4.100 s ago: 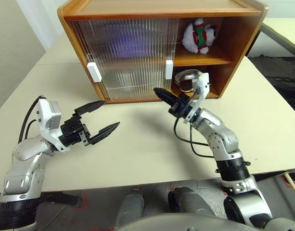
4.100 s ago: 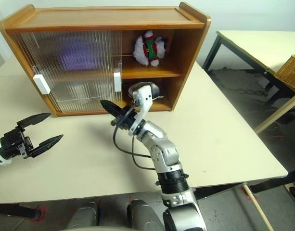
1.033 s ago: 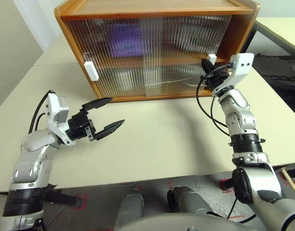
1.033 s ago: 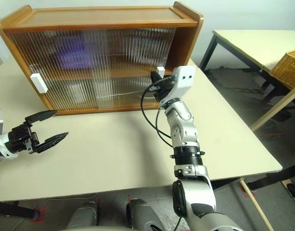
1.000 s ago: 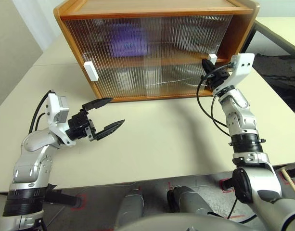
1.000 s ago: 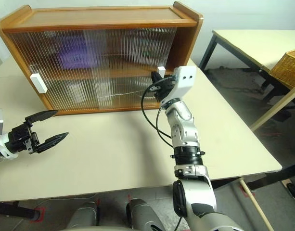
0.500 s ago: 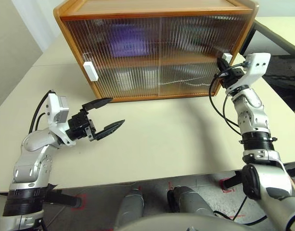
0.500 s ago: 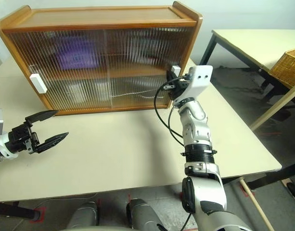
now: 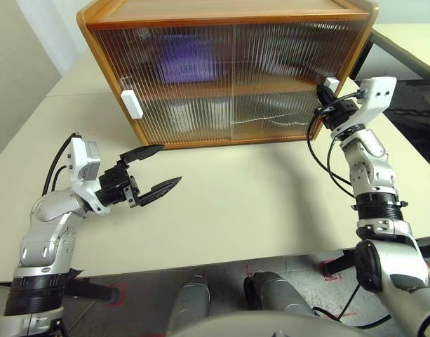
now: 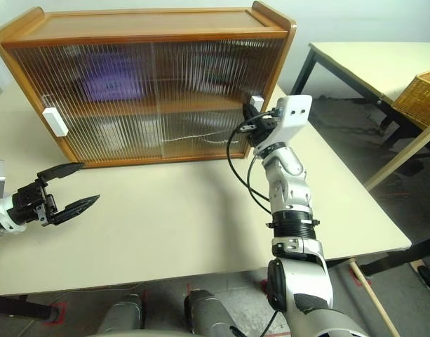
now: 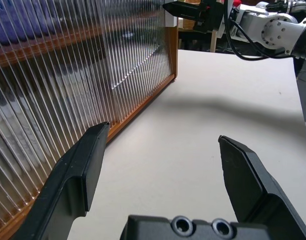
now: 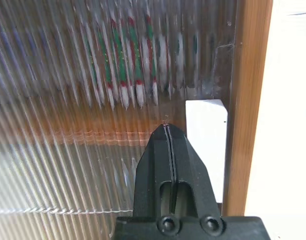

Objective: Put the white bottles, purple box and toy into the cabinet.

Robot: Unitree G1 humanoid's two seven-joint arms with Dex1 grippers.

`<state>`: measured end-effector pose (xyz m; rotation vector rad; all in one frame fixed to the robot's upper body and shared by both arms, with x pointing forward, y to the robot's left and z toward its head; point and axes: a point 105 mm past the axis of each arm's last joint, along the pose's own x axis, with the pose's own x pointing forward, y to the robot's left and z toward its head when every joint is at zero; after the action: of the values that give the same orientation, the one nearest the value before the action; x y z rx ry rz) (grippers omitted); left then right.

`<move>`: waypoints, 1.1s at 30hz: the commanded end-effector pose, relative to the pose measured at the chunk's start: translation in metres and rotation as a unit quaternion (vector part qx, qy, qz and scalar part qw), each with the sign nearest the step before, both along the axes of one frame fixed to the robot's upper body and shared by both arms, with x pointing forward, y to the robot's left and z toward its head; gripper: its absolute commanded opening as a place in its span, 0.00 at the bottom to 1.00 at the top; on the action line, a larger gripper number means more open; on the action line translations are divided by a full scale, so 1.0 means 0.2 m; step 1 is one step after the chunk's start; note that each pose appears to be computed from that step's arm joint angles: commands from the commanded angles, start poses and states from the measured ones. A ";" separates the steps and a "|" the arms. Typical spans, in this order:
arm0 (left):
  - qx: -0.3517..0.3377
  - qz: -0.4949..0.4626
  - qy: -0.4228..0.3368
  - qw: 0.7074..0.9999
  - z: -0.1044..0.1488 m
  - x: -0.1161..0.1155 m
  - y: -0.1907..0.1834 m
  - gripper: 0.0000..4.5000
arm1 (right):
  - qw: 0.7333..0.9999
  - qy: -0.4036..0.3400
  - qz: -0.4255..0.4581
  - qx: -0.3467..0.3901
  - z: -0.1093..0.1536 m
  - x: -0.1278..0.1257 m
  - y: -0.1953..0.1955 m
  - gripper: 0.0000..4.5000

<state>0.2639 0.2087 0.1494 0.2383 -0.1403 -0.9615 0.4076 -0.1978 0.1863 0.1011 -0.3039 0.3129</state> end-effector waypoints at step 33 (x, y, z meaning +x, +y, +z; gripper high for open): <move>-0.068 0.222 0.030 0.972 -0.11 -0.24 0.31 1.00 | 0.978 0.069 0.194 0.034 -0.38 -0.46 -0.51 0.99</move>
<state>0.2134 0.2622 0.1311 0.0890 -0.1115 -0.5658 0.3199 -0.2931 0.1156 0.2792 -0.1728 0.7014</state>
